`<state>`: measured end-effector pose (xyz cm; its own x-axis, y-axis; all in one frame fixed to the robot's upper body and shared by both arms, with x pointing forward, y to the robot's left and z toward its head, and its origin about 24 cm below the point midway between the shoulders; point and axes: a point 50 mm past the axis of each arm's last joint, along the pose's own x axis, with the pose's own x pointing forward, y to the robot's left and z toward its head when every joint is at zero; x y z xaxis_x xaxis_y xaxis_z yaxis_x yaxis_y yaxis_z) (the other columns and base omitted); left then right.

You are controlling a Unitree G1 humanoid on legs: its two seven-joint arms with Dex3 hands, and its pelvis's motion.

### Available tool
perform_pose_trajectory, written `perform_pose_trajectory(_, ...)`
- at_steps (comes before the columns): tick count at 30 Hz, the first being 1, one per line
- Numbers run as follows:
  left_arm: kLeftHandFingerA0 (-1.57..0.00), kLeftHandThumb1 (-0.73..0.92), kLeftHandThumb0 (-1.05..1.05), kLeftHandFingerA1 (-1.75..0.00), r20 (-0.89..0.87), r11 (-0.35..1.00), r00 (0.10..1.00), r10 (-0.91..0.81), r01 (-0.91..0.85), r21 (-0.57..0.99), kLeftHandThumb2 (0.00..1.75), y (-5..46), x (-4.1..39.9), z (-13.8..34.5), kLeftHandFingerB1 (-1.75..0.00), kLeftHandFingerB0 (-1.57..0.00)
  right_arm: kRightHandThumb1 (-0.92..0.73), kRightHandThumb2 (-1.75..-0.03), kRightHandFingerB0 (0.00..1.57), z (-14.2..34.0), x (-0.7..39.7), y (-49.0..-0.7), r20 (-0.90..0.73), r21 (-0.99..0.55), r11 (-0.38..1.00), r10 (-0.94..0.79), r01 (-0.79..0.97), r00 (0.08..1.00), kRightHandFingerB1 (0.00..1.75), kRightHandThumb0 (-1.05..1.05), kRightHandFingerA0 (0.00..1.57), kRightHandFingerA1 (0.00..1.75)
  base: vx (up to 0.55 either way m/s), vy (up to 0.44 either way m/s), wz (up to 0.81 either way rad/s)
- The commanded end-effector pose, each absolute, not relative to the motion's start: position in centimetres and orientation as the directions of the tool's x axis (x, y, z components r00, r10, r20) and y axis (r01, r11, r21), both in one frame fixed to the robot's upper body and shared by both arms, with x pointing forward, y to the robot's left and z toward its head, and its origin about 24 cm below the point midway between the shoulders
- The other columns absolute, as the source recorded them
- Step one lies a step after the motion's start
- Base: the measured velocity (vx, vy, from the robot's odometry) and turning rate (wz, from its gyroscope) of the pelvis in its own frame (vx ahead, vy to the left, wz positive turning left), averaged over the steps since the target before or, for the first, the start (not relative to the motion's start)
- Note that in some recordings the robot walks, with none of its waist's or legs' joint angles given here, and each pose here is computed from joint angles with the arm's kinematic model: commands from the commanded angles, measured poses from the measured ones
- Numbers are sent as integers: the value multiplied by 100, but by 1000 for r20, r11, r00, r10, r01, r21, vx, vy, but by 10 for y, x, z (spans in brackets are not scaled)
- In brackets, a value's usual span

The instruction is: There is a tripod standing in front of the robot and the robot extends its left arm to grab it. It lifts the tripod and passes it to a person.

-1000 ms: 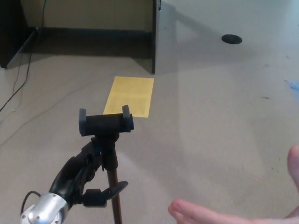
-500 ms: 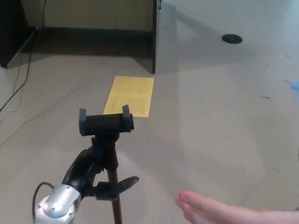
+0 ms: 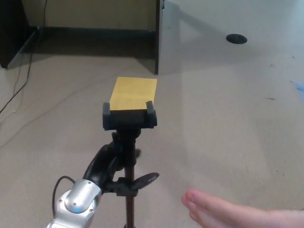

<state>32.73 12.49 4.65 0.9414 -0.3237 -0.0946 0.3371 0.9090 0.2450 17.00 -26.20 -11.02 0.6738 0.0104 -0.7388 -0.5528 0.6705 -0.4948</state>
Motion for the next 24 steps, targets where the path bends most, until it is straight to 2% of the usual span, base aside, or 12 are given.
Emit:
perform_pose_trajectory(1, -111, 92, -2, -93, -78, 920, 945, -319, 328, 216, 68, 120, 326, 46, -48, -62, -58, -82, 31, -111, 167, -269, -757, -485, 682, -13, -548, 653, 44, -45, 51, 52, 0, 0, 0)
perform_pose_trajectory(4, -104, 88, 2, -122, -64, 924, 950, -305, 312, 222, 75, 119, 322, 45, -72, -79, -71, -61, 38, -112, 163, -269, -763, -482, 677, -13, -556, 646, 33, -38, 58, 39, 0, 0, 0)
perform_pose_trajectory(5, -91, 86, 4, -138, -46, 928, 955, -292, 295, 226, 80, 117, 321, 47, -99, -77, -58, -83, 31, -112, 163, -271, -763, -482, 678, -14, -555, 646, 45, -45, 49, 52, 0, 0, 0)
perform_pose_trajectory(6, -88, 87, 5, -149, -42, 930, 957, -286, 288, 226, 84, 117, 320, 47, -117, -75, -71, -61, 37, -112, 161, -271, -764, -482, 678, -15, -555, 645, 32, -38, 58, 39, 0, 0, 0)
perform_pose_trajectory(8, -86, 84, 1, -160, -21, 941, 961, -274, 273, 201, 89, 115, 316, 49, -140, -70, -71, -61, 37, -113, 157, -272, -770, -483, 673, -23, -560, 638, 32, -38, 59, 39, 0, 0, 0)
perform_pose_trajectory(9, -88, 83, 0, -162, -12, 945, 961, -276, 274, 179, 92, 115, 316, 52, -141, -70, -59, -82, 32, -113, 158, -273, -771, -485, 671, -25, -561, 637, 44, -47, 50, 51, 0, 0, 0)
perform_pose_trajectory(10, -91, 80, 1, -160, -1, 946, 961, -278, 274, 174, 96, 115, 315, 54, -137, -72, -71, -61, 38, -113, 157, -273, -771, -484, 670, -23, -562, 637, 32, -38, 56, 38, 0, 0, 0)
perform_pose_trajectory(12, -97, 78, 3, -157, 30, 947, 961, -275, 266, 181, 98, 117, 314, 60, -134, -74, -59, -82, 32, -114, 157, -273, -772, -480, 674, -21, -562, 635, 44, -45, 52, 51, 0, 0, 0)
perform_pose_trajectory(15, -99, 74, 3, -157, 98, 955, 957, -273, 257, 150, 102, 118, 315, 77, -144, -70, -71, -61, 38, -113, 158, -273, -768, -489, 667, -24, -562, 640, 33, -37, 59, 39, 0, 0, 0)
perform_pose_trajectory(16, -99, 75, 1, -158, 108, 956, 956, -274, 258, 140, 102, 118, 315, 79, -145, -70, -58, -82, 33, -113, 157, -273, -770, -487, 669, -24, -562, 638, 44, -45, 52, 52, 0, 0, 0)
perform_pose_trajectory(18, -102, 74, 0, -155, 133, 958, 952, -276, 261, 121, 102, 118, 315, 89, -144, -71, -71, -61, 38, -114, 155, -275, -774, -484, 670, -27, -563, 633, 33, -38, 60, 40, 0, 0, 0)
perform_pose_trajectory(24, -107, 76, 0, -147, 225, 953, 928, -297, 274, 127, 95, 120, 320, 133, -132, -78, -71, -61, 38, -114, 155, -275, -775, -484, 672, -31, -561, 632, 33, -38, 56, 37, 0, 0, 0)
